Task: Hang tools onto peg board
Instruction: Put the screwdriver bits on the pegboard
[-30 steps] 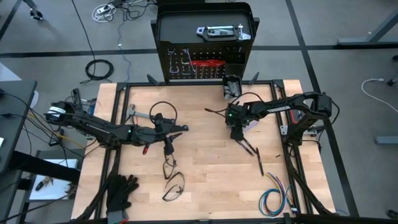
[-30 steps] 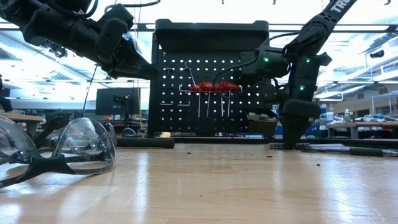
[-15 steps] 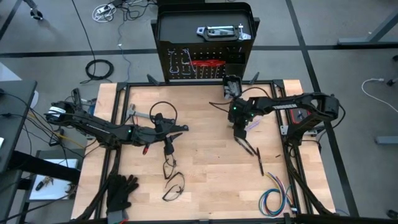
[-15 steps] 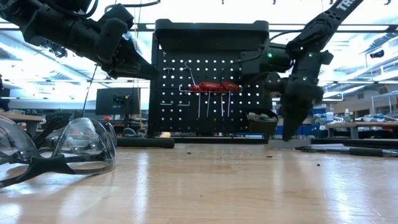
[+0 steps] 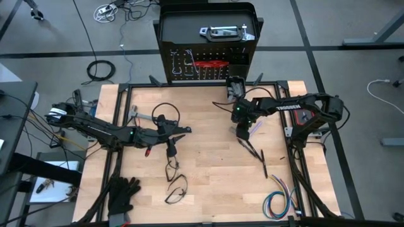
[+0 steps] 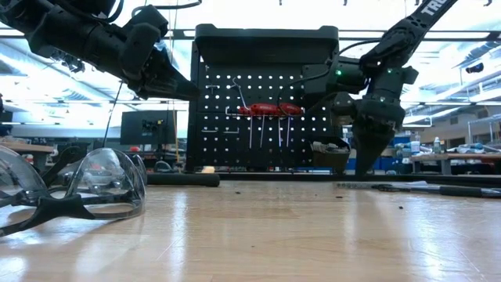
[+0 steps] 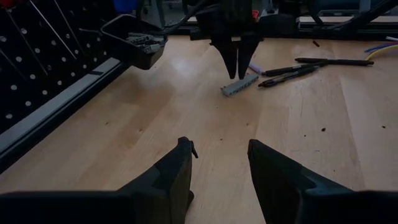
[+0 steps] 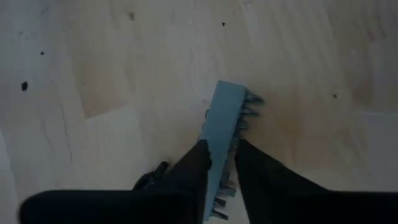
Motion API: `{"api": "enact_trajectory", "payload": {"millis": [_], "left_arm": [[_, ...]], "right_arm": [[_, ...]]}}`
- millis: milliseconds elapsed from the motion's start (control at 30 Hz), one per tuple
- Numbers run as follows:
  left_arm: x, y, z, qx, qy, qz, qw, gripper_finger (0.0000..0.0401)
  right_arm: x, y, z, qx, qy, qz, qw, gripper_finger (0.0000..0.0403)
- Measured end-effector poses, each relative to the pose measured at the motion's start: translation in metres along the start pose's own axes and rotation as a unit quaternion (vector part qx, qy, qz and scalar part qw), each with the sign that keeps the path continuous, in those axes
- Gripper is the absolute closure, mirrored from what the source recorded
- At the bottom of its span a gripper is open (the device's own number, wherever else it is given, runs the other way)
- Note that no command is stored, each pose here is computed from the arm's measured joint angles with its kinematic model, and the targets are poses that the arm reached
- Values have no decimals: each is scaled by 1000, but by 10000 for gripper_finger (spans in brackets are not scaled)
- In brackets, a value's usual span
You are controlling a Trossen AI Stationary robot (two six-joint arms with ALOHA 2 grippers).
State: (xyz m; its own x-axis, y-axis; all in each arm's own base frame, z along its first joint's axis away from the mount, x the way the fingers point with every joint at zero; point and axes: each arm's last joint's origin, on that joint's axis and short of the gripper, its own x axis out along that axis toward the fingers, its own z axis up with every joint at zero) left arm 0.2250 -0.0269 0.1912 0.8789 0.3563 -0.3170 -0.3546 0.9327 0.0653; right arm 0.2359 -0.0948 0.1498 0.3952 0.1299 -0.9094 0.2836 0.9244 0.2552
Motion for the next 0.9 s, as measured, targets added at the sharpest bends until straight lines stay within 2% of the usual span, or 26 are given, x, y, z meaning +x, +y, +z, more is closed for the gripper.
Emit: {"api": "enact_trajectory", "payload": {"millis": [167,333,500,700,800,900], "left_arm": [[0,0,0,0,0,0,1000,245],[0,0,0,0,-1,0,1000,245],[0,0,0,0,-1,0,1000,245],[0,0,0,0,0,-6,1000,245],[0,0,0,0,0,-6,1000,245],[0,0,0,0,0,-6,1000,245]], "right_arm": [[3,7,-1,26,13,-5,1000,243],[16,16,-5,18,43,-81,996,179],[30,16,-5,37,63,-91,993,143],[33,22,-6,16,65,-101,993,152],[34,27,-6,-21,63,-107,992,182],[35,31,-6,-46,63,-106,991,230]]}}
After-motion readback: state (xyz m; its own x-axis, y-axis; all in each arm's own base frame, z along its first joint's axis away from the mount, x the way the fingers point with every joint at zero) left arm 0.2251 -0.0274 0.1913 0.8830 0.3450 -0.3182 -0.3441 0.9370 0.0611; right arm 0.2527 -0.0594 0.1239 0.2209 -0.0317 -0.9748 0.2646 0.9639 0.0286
